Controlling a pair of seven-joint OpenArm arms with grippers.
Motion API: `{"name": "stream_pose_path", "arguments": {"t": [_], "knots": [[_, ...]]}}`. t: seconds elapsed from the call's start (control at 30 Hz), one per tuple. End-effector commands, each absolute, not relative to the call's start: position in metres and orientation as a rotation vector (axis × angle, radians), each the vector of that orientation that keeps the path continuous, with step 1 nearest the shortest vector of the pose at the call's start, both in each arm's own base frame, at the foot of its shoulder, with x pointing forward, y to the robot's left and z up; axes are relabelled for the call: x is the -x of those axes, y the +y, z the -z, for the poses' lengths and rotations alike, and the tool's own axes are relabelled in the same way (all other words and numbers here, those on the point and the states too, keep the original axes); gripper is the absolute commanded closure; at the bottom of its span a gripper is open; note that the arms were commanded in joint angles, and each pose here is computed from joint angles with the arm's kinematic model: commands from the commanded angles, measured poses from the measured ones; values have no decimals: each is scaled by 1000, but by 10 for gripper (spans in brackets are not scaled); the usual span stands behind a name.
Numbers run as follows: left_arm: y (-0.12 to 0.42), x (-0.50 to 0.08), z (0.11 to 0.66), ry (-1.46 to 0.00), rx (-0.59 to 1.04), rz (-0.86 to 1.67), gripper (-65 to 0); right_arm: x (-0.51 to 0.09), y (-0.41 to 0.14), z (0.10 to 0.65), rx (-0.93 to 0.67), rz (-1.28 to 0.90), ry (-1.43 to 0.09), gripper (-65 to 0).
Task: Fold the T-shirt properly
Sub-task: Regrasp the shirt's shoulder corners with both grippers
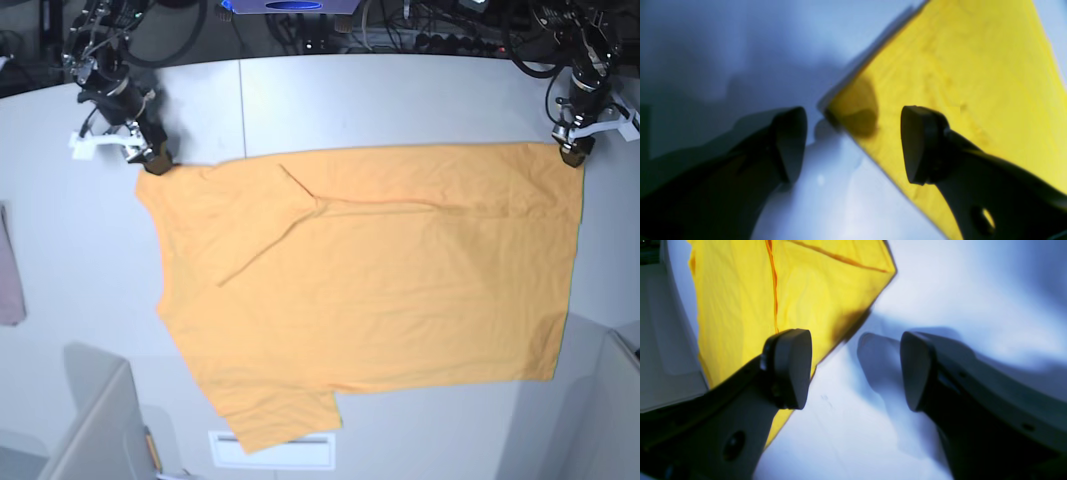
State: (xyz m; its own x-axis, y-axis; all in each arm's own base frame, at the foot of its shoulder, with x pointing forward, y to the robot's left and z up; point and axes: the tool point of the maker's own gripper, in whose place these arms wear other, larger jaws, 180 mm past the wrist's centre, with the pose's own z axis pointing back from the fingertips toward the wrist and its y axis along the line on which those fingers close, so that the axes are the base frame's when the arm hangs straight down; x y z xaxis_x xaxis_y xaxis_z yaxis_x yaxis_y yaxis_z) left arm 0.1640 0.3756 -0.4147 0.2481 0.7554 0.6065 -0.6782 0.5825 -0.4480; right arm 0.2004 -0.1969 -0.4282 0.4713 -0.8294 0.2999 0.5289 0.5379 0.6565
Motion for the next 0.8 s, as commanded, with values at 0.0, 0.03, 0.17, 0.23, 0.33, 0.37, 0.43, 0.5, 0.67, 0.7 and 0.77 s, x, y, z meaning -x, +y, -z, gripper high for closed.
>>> {"name": "stream_pose_path", "arguments": {"t": [0.0,0.03,0.17,0.23,0.33,0.37,0.43,0.5,0.67,0.7,0.77], "knots": [[378,-165,413,-890,106,-982,-421,-200,-200,427,-514,872,-653,-390],[378,-166,415,-886,109,-988,-420,-201,-200,426,-515,872,-654,-390],[377,-174,415,-895,123,-991,-420,-207,-200,424,-521,870,-668,-390],[376,-179,414,-905,131,-993,-420,-210,-199,426,-528,877,-664,-389],[376,-186,411,-919,140,-993,-420,-213,-205,431,-527,902,-661,-389],[376,-187,411,-920,139,-991,-420,-214,-205,433,-529,911,-658,-389],[378,-185,412,-909,114,-977,-420,-216,-205,437,-533,919,-651,-389],[379,-189,412,-906,90,-956,-420,-218,-208,438,-529,910,-649,-389],[380,-190,413,-898,70,-944,-420,-221,-206,444,-539,920,-632,-389],[380,-190,413,-898,70,-944,-420,-222,-206,447,-541,926,-624,-389],[380,-191,413,-900,71,-944,-420,-225,-205,453,-549,938,-610,-389]]}}
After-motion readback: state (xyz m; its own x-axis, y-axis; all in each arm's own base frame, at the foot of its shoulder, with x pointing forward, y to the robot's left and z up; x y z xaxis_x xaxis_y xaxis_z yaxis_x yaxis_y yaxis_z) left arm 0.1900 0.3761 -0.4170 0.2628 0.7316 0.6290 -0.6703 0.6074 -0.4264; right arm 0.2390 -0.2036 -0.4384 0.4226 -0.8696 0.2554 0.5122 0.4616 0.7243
